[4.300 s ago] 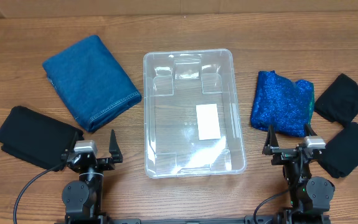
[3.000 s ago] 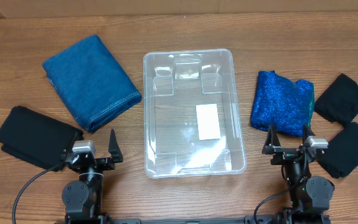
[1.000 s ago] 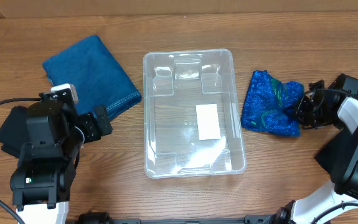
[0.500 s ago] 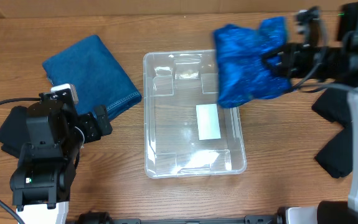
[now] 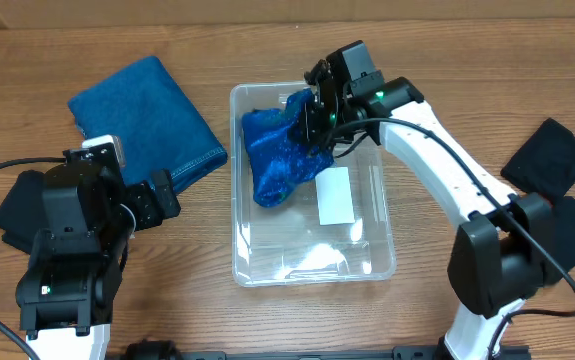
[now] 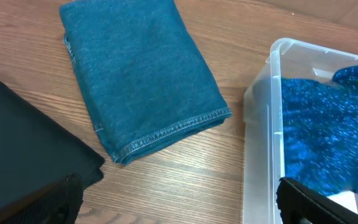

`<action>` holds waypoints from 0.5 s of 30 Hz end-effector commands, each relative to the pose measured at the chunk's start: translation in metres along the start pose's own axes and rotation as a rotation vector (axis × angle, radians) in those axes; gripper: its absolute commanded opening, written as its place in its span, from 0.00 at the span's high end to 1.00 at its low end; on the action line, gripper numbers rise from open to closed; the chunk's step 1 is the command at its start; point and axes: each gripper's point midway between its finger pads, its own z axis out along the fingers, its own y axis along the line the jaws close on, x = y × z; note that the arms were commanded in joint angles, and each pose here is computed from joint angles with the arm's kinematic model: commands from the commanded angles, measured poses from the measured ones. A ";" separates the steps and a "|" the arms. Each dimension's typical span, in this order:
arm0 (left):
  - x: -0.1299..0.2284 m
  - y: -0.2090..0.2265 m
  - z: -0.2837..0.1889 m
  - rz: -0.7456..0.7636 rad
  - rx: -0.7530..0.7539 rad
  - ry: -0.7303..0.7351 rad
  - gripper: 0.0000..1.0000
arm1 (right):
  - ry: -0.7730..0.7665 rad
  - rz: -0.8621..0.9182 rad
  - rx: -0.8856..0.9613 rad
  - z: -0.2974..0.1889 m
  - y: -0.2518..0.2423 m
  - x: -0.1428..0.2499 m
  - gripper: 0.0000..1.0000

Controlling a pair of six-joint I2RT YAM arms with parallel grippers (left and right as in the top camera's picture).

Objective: Pack container
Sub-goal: 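Carry the sequined cloth into the bin and release it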

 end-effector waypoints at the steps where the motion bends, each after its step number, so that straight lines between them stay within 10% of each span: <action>1: -0.010 -0.001 -0.007 0.010 0.006 -0.032 0.00 | -0.021 0.086 0.000 0.007 -0.003 -0.009 0.96; 3: -0.010 -0.001 -0.007 0.010 0.006 -0.033 0.00 | -0.024 0.102 0.049 0.015 -0.015 -0.010 0.96; 4: -0.010 -0.001 -0.007 0.010 0.005 -0.033 0.00 | -0.019 0.117 0.110 0.017 -0.028 -0.007 0.79; 5: -0.010 -0.001 -0.007 0.010 0.005 -0.032 0.00 | -0.014 0.134 0.187 0.015 -0.043 -0.002 0.21; 7: -0.010 -0.001 -0.007 0.010 0.005 -0.032 0.00 | 0.010 0.154 0.305 0.009 -0.064 0.009 0.00; 15: -0.010 -0.001 -0.007 0.010 0.005 -0.032 0.00 | -0.199 0.036 0.616 -0.134 -0.040 -0.025 0.00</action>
